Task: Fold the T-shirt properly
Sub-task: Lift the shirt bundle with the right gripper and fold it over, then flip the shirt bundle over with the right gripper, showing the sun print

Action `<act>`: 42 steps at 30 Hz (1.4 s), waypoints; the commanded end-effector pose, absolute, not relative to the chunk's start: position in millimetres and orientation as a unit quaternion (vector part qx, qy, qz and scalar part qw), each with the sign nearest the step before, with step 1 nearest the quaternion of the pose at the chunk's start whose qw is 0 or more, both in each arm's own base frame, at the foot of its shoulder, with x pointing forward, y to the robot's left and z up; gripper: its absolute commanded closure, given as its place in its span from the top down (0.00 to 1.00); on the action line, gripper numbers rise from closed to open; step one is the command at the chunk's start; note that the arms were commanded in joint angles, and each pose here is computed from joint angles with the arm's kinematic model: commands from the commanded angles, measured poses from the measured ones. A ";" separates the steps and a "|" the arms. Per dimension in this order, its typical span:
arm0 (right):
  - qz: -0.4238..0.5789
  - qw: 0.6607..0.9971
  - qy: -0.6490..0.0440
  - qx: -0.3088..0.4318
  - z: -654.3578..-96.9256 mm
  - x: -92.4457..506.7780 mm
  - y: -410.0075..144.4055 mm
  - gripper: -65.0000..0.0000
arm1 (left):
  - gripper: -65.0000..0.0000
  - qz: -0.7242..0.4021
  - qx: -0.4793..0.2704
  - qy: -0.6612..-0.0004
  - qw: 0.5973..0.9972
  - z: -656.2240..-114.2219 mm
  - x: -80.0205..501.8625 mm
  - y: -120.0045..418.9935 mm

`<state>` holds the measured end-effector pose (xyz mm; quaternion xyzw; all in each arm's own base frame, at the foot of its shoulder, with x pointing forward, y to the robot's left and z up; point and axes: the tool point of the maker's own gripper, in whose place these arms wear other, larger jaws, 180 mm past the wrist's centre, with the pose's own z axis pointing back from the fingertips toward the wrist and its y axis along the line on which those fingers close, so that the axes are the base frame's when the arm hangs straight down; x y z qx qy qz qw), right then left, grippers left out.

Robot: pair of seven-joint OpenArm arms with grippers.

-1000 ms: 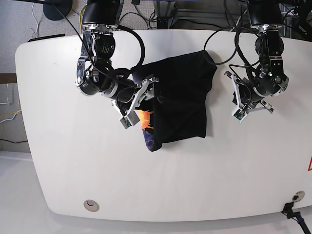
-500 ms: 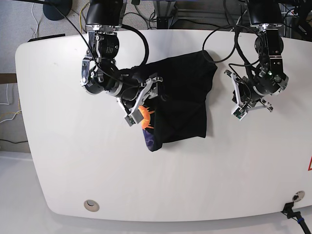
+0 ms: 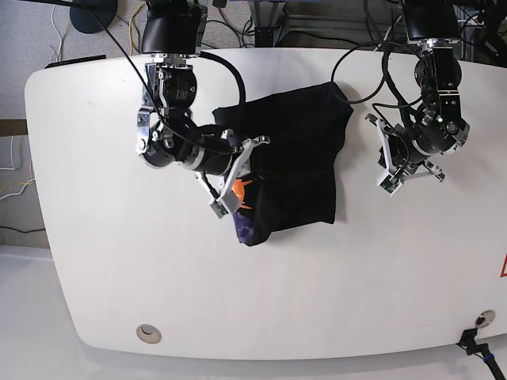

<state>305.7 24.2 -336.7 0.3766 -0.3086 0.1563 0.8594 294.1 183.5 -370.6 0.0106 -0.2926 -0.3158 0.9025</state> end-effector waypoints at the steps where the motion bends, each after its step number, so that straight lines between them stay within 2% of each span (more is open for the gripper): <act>1: 0.175 0.831 -0.343 0.401 -306.0 322.8 46.8 0.00 | 0.00 -0.316 0.016 -0.313 0.895 -358.6 303.3 184.5; 5: 0.221 0.815 -0.335 0.418 -292.5 333.3 80.9 0.00 | 0.00 -0.303 0.023 -0.317 0.898 -355.2 304.4 194.3; 9: 0.264 0.783 -0.361 0.432 -267.6 349.3 115.5 0.00 | 0.00 -0.297 0.027 -0.320 0.899 -353.0 305.4 198.8; 17: 0.331 0.753 -0.372 0.430 -246.0 377.5 164.3 0.02 | 0.00 -0.296 0.028 -0.321 0.899 -352.3 305.5 199.7; 18: 0.336 0.751 -0.374 0.428 -243.4 380.6 166.5 0.05 | 0.00 -0.296 0.028 -0.321 0.899 -352.3 305.5 199.7; 20: 0.338 0.750 -0.378 0.425 -238.6 386.1 166.3 0.21 | 0.00 -0.296 0.028 -0.321 0.899 -352.4 305.5 199.2; 24: 0.341 0.746 -0.385 0.422 -231.7 389.7 166.4 0.65 | 0.00 -0.297 0.027 -0.323 0.898 -351.4 307.5 197.9; 25: 0.342 0.746 -0.386 0.422 -231.2 389.7 166.4 0.72 | 0.00 -0.298 0.027 -0.323 0.898 -351.5 307.5 197.4; 26: 0.341 0.746 -0.386 0.422 -231.0 390.0 166.1 0.73 | 0.00 -0.298 0.026 -0.324 0.898 -351.3 308.0 196.4; 32: 0.343 0.751 -0.392 0.405 -234.7 394.8 153.0 0.73 | 0.00 -0.314 0.036 -0.355 0.880 -328.1 315.3 185.9; 35: 0.340 0.765 -0.391 0.383 -246.7 402.5 130.6 0.69 | 0.00 -0.345 0.003 -0.360 0.867 -331.1 312.5 144.2; 37: 0.333 0.768 -0.402 0.372 -248.8 410.2 116.5 0.57 | 0.00 -0.361 -0.025 -0.347 0.865 -343.6 299.6 119.7; 42: 0.311 0.777 -0.411 0.361 -259.9 424.5 95.0 0.19 | 0.00 -0.381 -0.077 -0.339 0.857 -355.1 282.9 71.2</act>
